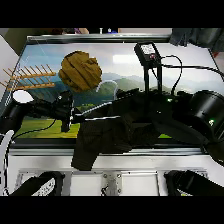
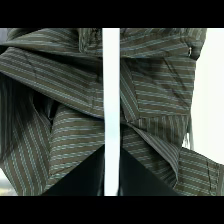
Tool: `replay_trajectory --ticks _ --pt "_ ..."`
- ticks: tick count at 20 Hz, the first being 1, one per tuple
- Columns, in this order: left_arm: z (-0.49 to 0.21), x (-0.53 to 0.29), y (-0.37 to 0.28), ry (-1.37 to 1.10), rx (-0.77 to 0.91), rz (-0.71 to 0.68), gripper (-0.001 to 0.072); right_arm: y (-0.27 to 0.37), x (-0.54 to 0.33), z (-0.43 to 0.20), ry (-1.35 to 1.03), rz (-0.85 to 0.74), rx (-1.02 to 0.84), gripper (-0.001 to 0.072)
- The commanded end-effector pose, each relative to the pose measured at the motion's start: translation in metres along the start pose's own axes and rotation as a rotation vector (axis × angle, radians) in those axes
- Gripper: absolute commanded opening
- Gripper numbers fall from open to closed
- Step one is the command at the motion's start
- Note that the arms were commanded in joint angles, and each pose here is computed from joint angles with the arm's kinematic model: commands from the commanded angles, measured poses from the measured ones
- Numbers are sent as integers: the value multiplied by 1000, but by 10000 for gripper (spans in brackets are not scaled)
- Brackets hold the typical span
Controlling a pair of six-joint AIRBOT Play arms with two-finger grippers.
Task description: Fold the clothes and pants, and hang the long-sleeved shirts on hangers.
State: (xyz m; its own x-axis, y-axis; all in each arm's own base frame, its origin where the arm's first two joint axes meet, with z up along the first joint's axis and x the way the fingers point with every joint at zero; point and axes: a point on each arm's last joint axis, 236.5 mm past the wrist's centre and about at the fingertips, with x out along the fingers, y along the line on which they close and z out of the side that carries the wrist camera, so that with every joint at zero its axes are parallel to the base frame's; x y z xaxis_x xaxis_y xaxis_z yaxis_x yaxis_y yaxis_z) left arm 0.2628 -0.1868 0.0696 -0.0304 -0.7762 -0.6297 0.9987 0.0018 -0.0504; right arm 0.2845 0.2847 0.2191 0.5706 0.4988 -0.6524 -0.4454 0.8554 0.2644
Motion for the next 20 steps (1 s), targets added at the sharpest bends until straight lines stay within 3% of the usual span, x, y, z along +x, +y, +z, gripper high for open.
replay_trajectory --ticks 1,2,3,4,5,20 --pt "-2 0 1 11 7 6 16 1 0 -1 2 3 -1 34" --pt "-2 0 0 10 25 3 15 1 0 -1 3 3 -1 37" --pt "-2 0 1 10 38 3 16 1 0 -1 3 3 0 116" --pt "-2 0 0 10 38 3 16 1 0 -1 2 3 0 335" --pt "-2 0 0 10 39 2 16 1 0 -1 2 3 0 486" --pt "-2 0 -3 9 66 -11 15 -56 -63 -9 65 16 155 491"
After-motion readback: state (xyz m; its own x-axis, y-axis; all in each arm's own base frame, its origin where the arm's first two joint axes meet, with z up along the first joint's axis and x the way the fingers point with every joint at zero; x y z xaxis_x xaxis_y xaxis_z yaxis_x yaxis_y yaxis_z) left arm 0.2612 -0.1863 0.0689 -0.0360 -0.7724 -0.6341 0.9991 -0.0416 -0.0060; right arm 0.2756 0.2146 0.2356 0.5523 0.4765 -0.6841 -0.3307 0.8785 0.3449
